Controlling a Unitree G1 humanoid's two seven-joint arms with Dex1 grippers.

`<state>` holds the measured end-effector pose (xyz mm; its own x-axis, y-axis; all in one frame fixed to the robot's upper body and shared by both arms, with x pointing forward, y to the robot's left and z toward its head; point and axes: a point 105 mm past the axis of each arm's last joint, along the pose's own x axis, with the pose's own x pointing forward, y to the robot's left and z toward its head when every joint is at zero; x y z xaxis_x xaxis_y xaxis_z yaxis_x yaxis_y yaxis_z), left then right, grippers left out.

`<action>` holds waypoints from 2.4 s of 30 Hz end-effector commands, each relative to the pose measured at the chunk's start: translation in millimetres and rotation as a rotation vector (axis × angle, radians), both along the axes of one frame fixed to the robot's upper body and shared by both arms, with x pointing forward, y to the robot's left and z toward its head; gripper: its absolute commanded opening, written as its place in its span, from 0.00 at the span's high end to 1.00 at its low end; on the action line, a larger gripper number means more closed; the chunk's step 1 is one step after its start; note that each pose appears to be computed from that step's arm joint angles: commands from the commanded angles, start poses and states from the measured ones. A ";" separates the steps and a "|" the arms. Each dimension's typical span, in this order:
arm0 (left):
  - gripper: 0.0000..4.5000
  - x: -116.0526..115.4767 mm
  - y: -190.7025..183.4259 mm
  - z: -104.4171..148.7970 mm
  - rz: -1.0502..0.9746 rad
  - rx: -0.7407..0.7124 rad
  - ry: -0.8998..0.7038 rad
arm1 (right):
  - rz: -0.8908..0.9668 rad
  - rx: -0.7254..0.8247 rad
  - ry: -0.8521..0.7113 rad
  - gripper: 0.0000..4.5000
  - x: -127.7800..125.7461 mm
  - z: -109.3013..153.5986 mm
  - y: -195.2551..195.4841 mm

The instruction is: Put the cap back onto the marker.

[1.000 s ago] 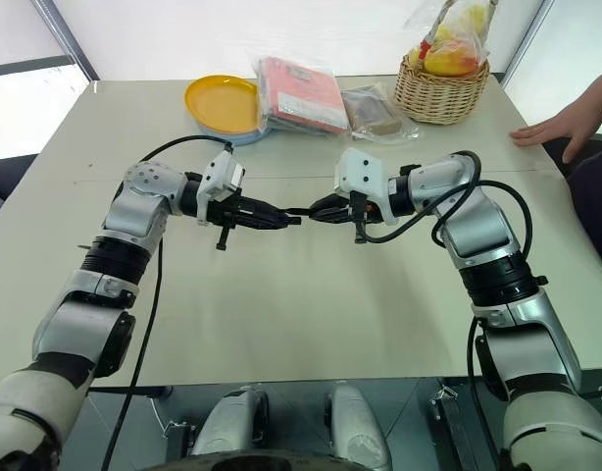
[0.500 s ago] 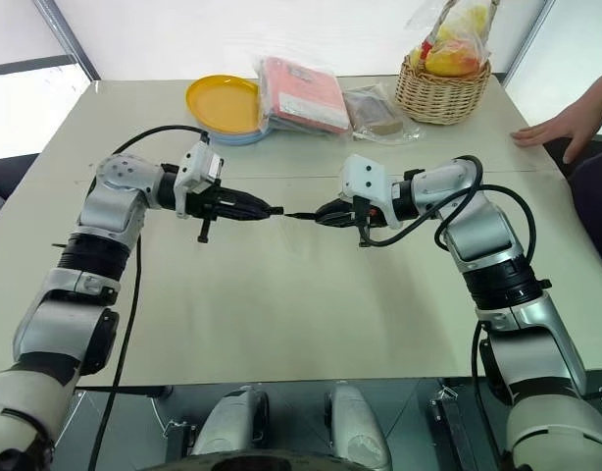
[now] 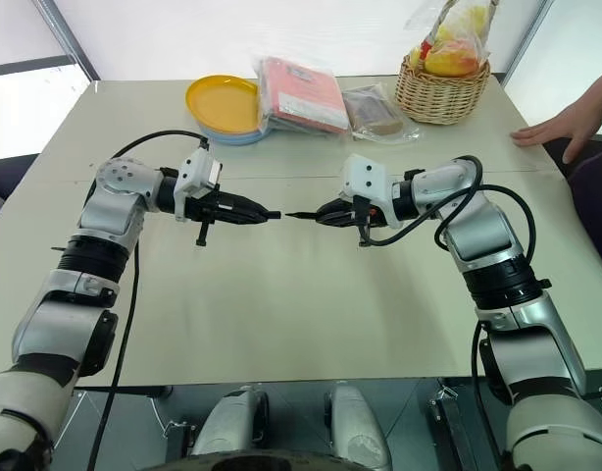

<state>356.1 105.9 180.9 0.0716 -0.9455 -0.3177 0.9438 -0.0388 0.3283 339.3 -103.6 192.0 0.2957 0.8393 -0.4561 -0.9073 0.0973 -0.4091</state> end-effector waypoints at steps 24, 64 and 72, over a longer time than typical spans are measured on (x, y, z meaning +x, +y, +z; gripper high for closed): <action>0.98 3.4 -19.3 8.8 -0.022 -0.039 -0.062 | 0.031 0.029 -0.035 1.00 -6.8 11.2 10.4; 0.48 19.7 -43.7 5.4 -0.023 -0.023 -0.097 | -0.052 -0.040 -0.074 1.00 12.3 1.6 -4.4; 0.01 25.7 -43.1 9.6 0.040 -0.075 -0.163 | -0.130 -0.020 -0.068 1.00 16.4 -0.8 -18.3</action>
<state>378.0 61.6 175.8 0.1171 -0.9520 -0.2830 0.9034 -0.0163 0.4285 353.1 -112.2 178.2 0.3773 0.7816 -0.4967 -0.8851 0.1466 -0.4417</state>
